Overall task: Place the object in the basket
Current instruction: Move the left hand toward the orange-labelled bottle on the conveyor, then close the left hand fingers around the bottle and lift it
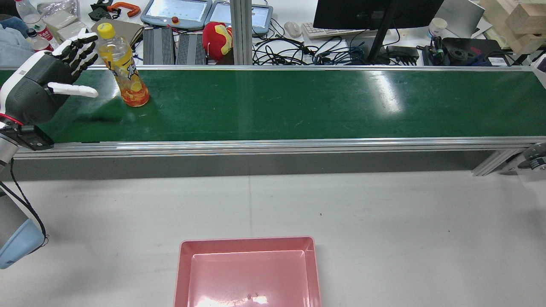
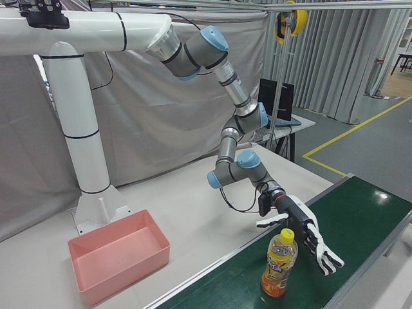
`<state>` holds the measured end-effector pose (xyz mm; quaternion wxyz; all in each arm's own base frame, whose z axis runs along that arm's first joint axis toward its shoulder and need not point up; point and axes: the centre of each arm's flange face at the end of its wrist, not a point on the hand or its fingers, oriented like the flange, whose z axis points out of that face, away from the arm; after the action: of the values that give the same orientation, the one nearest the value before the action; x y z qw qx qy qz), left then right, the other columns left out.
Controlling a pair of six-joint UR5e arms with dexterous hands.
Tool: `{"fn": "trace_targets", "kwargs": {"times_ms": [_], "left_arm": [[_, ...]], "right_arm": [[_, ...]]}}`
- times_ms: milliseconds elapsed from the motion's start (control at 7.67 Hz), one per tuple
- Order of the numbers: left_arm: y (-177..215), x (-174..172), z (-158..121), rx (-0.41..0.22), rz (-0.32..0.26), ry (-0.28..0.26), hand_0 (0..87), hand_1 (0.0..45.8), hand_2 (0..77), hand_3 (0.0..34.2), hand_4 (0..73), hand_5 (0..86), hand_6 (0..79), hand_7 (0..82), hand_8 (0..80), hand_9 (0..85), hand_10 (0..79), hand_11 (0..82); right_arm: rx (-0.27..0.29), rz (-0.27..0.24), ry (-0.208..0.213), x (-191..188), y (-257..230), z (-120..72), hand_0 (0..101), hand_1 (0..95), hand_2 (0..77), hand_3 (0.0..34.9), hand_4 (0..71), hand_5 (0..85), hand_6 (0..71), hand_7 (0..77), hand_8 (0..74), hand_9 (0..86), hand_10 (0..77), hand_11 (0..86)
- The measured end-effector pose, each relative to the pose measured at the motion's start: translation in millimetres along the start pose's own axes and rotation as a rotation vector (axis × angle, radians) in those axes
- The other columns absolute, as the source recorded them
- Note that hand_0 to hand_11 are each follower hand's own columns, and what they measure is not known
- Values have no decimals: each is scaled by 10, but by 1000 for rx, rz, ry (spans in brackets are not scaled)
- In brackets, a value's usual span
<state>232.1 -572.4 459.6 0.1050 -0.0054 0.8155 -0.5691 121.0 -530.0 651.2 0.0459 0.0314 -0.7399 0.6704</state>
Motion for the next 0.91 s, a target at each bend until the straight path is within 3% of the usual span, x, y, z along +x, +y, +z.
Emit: {"fn": "trace_targets", "kwargs": {"times_ms": [261,652,913], "left_arm": [[116,-105,116,4,1,-13,605,185,0,0,98,229,0,5,44,60,49,98],[349,-261,515,-6,-4,-20,621,207,0,0,98,240,0,5,44,60,44,98],[384,-292,591,-7,-5,-23,632,213,0,0,104,251,0,5,44,60,44,98]], "right_arm": [[0,0,-1,-1,0,0,2,0,5,2,0,0,0,5,0,0,0,0],[-1,0,0,-1,5,1,2,0,5,2,0,0,0,5,0,0,0,0],[-1,0,0,-1,7,2,3,0,0,3,0,0,0,5,0,0,0,0]]}}
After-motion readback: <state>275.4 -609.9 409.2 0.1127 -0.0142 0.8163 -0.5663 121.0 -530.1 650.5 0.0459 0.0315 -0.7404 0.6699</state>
